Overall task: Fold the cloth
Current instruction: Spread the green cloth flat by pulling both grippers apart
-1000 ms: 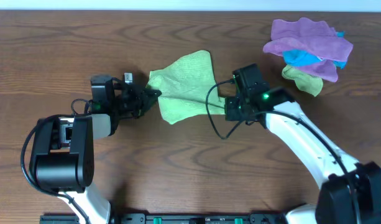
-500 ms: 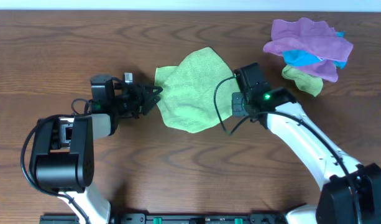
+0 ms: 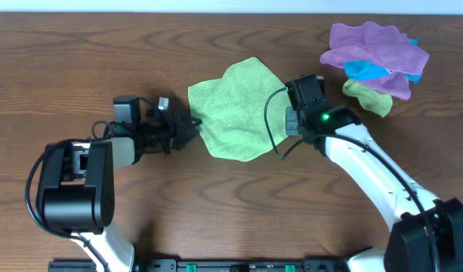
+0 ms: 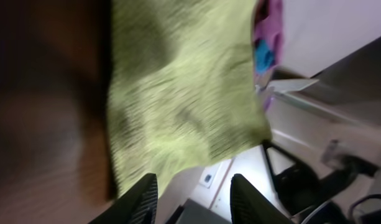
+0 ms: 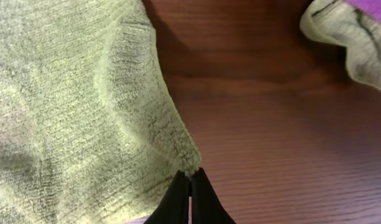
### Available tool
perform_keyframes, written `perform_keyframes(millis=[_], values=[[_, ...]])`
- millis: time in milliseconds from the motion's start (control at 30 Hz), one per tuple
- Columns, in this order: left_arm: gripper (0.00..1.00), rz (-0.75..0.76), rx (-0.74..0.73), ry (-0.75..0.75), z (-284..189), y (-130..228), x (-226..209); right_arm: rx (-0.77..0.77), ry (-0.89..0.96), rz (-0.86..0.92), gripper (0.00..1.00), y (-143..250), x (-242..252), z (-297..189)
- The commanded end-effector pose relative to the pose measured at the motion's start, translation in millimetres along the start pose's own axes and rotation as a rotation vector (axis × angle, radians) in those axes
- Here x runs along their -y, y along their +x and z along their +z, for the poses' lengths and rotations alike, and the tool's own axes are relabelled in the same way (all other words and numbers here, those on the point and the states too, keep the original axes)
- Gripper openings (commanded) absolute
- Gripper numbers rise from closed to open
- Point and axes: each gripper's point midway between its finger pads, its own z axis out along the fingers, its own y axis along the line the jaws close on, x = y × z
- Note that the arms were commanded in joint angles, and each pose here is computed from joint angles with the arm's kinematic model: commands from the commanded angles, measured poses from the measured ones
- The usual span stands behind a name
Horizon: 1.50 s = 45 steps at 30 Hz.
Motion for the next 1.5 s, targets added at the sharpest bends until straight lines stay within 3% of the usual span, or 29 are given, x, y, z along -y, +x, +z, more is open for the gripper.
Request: perform_keyframes(millis=[0,600,667,767,867,1233,1467], values=[[0.37,0.089,-0.055,-0.022,6.2,13.1,-8.3,0.051,0.031,0.015,0.02,-18.5,6.8,-7.4],[0.4,0.195,-0.05,-0.293,52.1,42.8,-47.3,0.026,0.006,0.014,0.01,-13.7,2.9,-7.9],[0.33,0.214,-0.047,-0.283,55.5,42.6,-43.6,0.012,-0.002,0.01,0.01,-10.7,1.7,-7.8],[0.15,0.225,-0.026,-0.252,58.5,37.4,-34.3,0.001,-0.013,0.008,0.02,-8.3,0.1,-7.8],[0.06,0.249,-0.005,-0.205,61.2,31.7,-21.4,0.0,-0.015,0.008,0.01,-7.9,-0.4,-7.8],[0.06,0.204,-0.138,-0.022,63.5,45.1,30.0,-0.018,-0.008,0.002,0.01,-3.5,1.3,-7.8],[0.06,0.139,-0.173,0.061,45.8,33.5,56.5,-0.035,-0.002,-0.004,0.02,0.7,2.9,-7.9]])
